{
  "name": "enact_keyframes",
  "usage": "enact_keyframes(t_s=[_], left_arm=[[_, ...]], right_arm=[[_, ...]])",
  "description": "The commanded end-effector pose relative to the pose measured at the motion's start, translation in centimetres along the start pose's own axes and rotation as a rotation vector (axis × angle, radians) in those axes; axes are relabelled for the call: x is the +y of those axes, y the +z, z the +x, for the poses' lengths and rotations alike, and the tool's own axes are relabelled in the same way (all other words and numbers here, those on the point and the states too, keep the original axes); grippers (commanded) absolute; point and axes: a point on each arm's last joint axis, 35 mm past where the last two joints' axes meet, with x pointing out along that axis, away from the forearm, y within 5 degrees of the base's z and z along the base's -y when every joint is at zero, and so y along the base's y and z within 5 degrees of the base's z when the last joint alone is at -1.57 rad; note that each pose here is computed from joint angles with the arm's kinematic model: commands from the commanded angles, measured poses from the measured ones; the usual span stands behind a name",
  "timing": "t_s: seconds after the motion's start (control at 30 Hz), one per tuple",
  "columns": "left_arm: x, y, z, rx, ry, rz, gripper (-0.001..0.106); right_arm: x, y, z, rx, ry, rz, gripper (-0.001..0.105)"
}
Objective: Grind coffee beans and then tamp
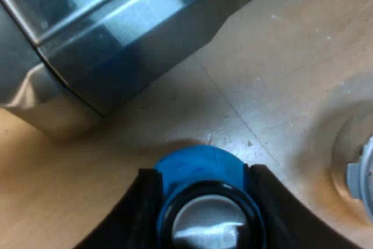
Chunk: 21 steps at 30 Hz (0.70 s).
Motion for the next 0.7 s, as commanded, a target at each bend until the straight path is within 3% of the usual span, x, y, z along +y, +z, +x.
enact_keyframes(t_s=[0.03,0.57,0.63,0.7], left_arm=[[0.07,0.17,0.58,0.008,0.002,-0.009,0.0],[0.22,0.33,1.52,0.014,0.002,-0.011,0.001],[0.22,0.33,1.52,0.014,0.002,-0.011,0.007],[0.18,0.28,1.52,0.02,-0.01,-0.011,0.021]], right_arm=[[0.01,0.21,-0.09,-0.017,0.007,-0.012,0.069],[0.01,0.21,-0.09,-0.017,0.007,-0.005,0.069],[0.01,0.21,-0.09,-0.017,0.007,-0.005,0.069],[0.01,0.21,-0.09,-0.017,0.007,-0.005,0.069]])
